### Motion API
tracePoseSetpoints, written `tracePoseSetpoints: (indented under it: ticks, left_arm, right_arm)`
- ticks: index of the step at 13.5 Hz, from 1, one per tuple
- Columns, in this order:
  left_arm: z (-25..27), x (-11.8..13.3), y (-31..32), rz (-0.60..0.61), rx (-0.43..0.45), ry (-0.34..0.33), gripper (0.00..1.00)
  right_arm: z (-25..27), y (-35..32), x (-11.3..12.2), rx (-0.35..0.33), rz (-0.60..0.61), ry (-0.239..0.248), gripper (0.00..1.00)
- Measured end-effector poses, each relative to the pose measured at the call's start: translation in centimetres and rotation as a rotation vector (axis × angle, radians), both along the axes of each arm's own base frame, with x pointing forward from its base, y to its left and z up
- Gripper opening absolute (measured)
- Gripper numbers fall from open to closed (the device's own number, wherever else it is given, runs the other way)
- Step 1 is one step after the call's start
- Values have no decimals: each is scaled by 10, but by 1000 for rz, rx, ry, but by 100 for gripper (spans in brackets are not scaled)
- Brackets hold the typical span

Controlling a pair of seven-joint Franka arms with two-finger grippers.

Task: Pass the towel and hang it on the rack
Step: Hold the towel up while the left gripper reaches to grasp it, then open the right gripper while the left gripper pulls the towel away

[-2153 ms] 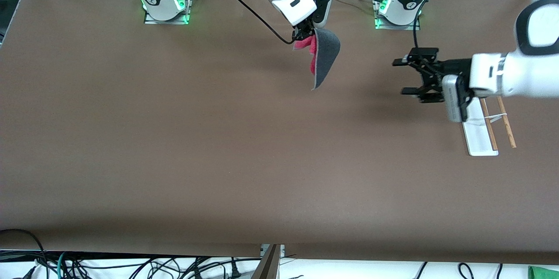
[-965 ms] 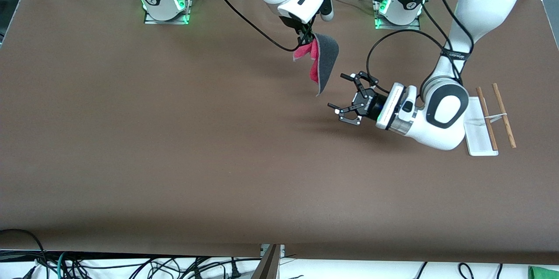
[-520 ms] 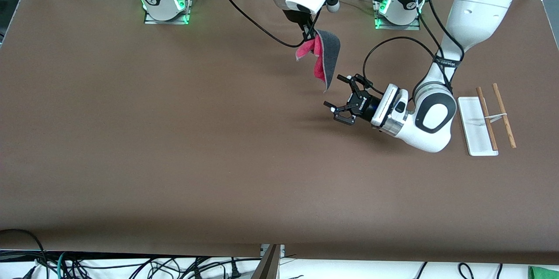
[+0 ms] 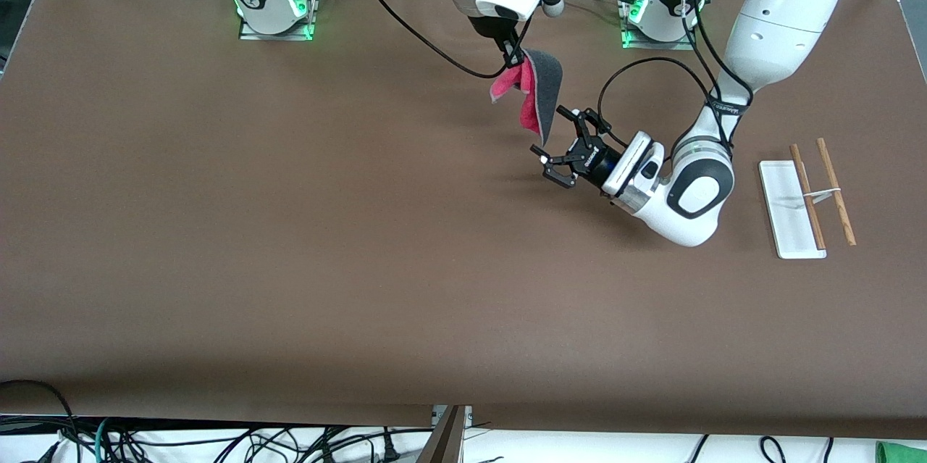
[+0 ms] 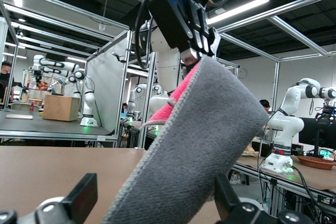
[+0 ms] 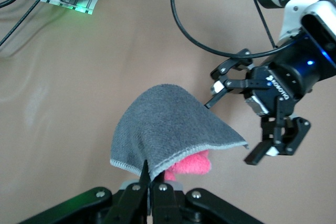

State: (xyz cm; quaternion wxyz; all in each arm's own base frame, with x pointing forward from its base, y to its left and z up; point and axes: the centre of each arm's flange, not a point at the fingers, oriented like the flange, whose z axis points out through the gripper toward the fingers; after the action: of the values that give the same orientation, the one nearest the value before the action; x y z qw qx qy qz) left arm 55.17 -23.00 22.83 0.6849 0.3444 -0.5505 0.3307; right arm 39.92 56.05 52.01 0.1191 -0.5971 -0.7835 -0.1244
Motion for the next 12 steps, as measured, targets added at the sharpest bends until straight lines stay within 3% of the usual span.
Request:
tracePoseSetpoints:
  ticks: [2,7,8,11,12]
  left_arm:
    - [-1,-2,-1,8,-38,-56,63]
    - [-2,4,13,42,-62,-103,8]
    - [-2,4,14,43,-62,-104,2]
    - [-2,5,17,49,-62,-105,2]
    - [-2,6,18,51,-61,-105,2]
  right_arm:
    - [1,-1,3,6,-6,-4,2]
    - [1,-8,14,13,-23,-11,2]
    - [1,-9,15,13,-26,-11,2]
    - [1,-14,22,15,-40,-7,2]
    - [1,-14,23,15,-44,-6,8]
